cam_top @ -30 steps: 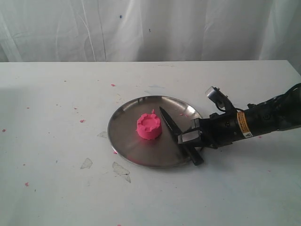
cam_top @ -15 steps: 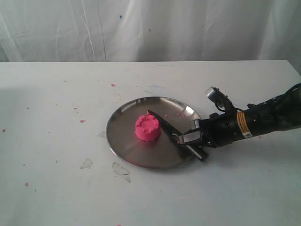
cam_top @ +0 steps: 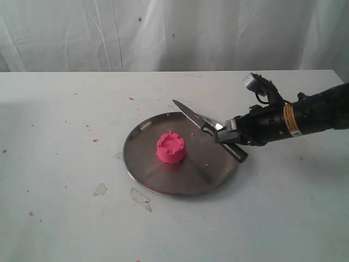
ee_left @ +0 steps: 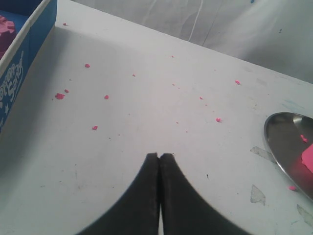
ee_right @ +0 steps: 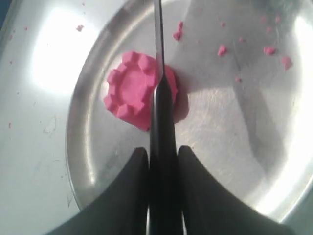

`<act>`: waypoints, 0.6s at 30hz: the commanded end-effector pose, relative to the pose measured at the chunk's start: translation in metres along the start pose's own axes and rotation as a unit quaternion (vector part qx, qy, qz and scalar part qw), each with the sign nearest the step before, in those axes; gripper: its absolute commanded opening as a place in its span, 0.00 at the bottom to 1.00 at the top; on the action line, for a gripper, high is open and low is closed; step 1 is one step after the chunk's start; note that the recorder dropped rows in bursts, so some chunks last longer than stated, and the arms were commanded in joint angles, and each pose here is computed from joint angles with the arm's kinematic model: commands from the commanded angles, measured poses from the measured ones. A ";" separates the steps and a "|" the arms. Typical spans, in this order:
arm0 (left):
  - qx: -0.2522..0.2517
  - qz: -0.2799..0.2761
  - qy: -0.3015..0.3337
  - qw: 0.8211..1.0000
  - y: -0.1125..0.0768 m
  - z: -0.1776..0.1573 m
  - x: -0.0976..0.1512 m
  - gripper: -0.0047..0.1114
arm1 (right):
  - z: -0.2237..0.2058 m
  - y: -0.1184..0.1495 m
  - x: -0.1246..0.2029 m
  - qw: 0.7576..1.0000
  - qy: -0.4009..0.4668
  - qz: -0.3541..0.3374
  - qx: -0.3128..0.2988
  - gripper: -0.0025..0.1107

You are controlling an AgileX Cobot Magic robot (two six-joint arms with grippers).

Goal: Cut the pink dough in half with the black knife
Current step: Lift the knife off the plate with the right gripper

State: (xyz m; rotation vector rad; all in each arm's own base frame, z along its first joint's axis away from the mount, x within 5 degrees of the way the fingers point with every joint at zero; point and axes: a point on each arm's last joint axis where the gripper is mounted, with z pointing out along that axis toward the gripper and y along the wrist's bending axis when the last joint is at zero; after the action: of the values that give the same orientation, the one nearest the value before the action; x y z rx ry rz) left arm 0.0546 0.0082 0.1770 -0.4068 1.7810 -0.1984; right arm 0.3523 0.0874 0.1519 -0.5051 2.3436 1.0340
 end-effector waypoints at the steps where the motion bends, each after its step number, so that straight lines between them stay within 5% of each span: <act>1: 0.000 0.000 -0.002 1.000 0.000 0.000 0.001 0.04 | -0.019 0.020 -0.015 0.999 -0.026 -0.035 -0.016 0.07; 18: 0.000 0.000 -0.002 1.000 0.000 0.000 0.001 0.04 | -0.073 0.085 -0.009 0.992 -0.072 -0.096 -0.031 0.02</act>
State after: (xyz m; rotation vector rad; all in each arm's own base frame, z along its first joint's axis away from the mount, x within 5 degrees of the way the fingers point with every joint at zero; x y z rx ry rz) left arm 0.0546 0.0082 0.1770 -0.4068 1.7810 -0.1984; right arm 0.3008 0.0879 0.2393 -0.6251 2.1266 1.0019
